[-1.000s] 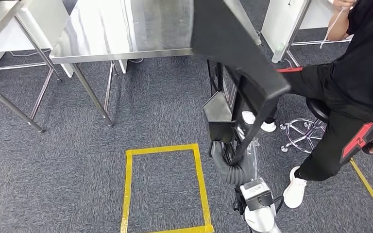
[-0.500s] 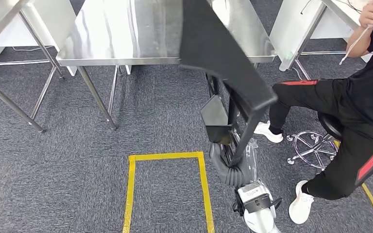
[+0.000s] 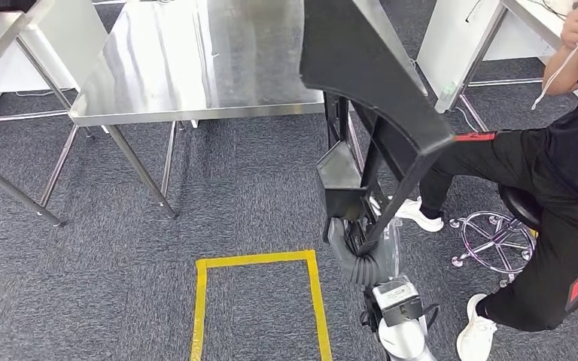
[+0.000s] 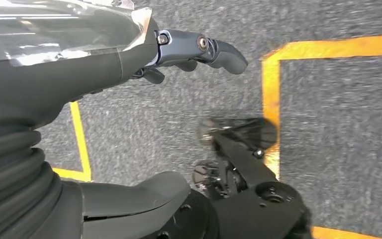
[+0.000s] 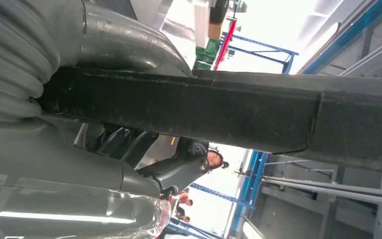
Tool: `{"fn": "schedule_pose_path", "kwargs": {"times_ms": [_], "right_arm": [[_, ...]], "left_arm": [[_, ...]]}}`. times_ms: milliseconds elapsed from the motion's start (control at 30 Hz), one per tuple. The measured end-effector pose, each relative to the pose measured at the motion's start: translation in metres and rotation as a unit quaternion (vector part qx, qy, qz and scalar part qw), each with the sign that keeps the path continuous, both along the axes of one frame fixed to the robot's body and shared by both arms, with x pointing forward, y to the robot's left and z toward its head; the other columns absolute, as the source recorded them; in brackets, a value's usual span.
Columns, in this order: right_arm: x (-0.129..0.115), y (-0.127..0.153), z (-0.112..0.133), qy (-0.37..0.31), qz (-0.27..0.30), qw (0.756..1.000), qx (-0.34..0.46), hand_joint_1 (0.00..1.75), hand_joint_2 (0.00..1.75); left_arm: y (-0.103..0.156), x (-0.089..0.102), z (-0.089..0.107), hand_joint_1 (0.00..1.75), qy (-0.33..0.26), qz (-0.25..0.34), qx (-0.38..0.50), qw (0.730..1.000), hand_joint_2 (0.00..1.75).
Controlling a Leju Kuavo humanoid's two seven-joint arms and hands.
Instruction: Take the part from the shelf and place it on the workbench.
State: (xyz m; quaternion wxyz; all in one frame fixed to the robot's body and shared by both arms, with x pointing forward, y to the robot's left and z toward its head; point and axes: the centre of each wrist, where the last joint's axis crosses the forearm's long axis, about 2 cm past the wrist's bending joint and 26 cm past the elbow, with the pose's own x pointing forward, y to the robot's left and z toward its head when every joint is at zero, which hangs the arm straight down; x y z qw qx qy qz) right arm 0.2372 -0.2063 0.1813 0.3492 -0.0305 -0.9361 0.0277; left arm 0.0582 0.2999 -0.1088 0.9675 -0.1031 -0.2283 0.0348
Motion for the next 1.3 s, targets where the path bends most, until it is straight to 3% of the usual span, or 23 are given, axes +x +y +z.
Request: {"fn": "schedule_pose_path", "kwargs": {"times_ms": [1300], "right_arm": [[-0.0031,-0.0073,-0.0022,0.001,-0.022,1.0,0.01,1.75,1.75]], "left_arm": [[-0.0008,-0.001,-0.0001,0.0,0.011,-0.003,-0.005,1.0,1.75]]}}
